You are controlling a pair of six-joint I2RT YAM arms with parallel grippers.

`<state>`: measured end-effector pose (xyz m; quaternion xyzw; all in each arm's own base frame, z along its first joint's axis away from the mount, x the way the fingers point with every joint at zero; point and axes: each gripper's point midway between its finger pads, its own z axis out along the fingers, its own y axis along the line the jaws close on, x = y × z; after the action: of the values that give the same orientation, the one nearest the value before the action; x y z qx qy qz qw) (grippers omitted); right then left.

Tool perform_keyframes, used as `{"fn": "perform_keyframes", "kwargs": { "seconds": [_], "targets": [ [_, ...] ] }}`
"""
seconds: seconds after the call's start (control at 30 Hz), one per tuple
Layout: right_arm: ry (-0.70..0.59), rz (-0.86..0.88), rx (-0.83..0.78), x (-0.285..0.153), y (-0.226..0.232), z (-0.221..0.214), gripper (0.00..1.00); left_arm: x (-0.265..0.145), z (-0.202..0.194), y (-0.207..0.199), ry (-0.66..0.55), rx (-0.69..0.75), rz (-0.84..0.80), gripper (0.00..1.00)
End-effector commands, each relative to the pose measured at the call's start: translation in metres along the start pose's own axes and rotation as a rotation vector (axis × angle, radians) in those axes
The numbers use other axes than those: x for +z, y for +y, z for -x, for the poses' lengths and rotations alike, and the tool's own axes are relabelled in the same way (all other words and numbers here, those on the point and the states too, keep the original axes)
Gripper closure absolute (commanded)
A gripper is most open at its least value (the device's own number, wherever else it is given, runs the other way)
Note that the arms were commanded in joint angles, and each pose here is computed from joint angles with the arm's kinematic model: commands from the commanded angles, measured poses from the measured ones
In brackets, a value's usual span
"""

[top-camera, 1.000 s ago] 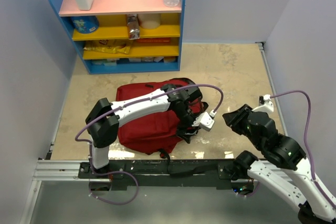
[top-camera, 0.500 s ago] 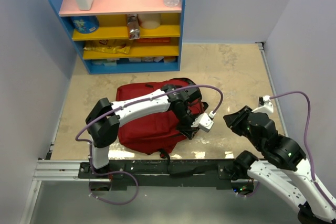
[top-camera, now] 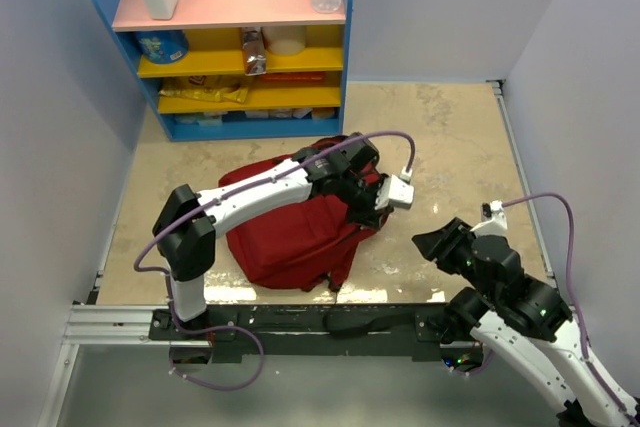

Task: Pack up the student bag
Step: Zip the student bag at the center of the board.

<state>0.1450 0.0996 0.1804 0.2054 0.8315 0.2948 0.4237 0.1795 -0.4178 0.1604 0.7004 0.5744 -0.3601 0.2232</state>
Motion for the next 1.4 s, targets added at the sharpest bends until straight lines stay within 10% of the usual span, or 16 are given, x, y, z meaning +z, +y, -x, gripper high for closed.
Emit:
{"fn": "perform_keyframes", "kwargs": {
  "seconds": [0.0, 0.77, 1.03, 1.2, 1.37],
  "targets": [
    [0.000, 0.145, 0.043, 0.004, 0.027, -0.001, 0.47, -0.047, 0.082, 0.055, -0.233, 0.028, 0.260, 1.00],
    [-0.088, 0.310, -0.129, 0.095, 0.103, -0.017, 0.33, -0.048, 0.103, 0.102, -0.324, -0.038, 0.397, 1.00],
    [-0.137, 0.061, -0.148, 0.130, 0.082, -0.011, 0.34, -0.042, 0.111, 0.108, -0.348, -0.074, 0.384, 1.00],
    [-0.184, -0.023, -0.143, 0.135, 0.065, -0.005, 0.48, -0.045, 0.100, 0.106, -0.336, -0.091, 0.379, 1.00],
    [-0.172, 0.030, -0.165, 0.133, 0.077, -0.010, 1.00, -0.044, 0.086, 0.104, -0.310, -0.107, 0.378, 1.00]
  ]
}}
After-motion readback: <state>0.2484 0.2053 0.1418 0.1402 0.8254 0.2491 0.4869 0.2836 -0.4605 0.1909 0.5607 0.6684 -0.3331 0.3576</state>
